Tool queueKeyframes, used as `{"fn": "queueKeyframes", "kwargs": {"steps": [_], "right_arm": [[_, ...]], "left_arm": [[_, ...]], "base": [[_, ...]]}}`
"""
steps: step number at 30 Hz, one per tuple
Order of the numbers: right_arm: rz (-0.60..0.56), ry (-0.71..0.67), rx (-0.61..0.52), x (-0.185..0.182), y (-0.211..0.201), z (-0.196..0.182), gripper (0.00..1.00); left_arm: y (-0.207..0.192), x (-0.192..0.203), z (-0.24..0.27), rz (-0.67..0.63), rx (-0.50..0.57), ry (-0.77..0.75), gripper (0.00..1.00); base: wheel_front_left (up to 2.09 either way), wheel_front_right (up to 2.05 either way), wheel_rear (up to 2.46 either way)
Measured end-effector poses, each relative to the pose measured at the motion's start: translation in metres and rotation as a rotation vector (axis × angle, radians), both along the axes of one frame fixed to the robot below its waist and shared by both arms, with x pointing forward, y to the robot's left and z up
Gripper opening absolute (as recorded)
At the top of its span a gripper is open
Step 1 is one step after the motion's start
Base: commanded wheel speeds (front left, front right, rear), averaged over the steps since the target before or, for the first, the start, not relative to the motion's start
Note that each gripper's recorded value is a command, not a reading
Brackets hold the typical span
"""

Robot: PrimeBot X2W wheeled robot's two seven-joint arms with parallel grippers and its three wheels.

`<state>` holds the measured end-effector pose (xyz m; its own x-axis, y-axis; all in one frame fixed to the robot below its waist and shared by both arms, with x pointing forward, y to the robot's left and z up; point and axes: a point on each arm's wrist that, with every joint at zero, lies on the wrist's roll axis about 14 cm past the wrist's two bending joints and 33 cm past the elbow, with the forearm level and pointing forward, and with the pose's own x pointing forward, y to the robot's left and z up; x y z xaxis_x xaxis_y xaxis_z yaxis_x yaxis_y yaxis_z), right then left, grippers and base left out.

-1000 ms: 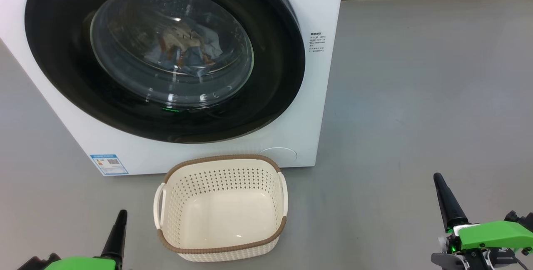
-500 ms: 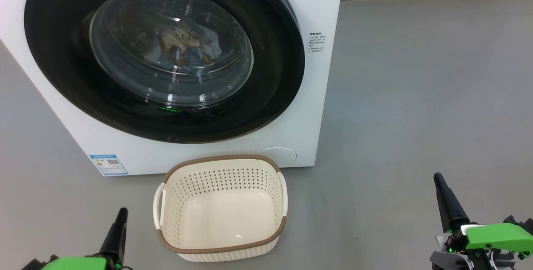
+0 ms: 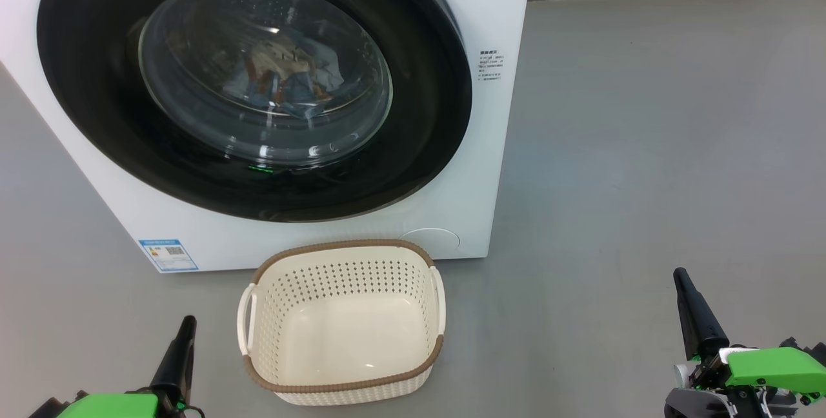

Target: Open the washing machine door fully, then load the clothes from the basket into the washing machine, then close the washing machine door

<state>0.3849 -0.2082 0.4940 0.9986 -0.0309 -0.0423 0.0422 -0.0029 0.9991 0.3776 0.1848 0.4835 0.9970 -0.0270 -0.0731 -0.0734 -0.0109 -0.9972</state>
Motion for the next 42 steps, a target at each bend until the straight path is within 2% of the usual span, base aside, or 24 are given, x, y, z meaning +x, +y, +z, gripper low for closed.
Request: {"fn": "queueKeyframes", "kwargs": {"steps": [42], "right_arm": [[0.000, 0.000, 0.001, 0.0000, 0.0002, -0.0001, 0.00]], "left_arm": [[0.0008, 0.0000, 0.0000, 0.000, 0.002, 0.000, 0.00]], "base": [[0.00, 0.00, 0.00]]}}
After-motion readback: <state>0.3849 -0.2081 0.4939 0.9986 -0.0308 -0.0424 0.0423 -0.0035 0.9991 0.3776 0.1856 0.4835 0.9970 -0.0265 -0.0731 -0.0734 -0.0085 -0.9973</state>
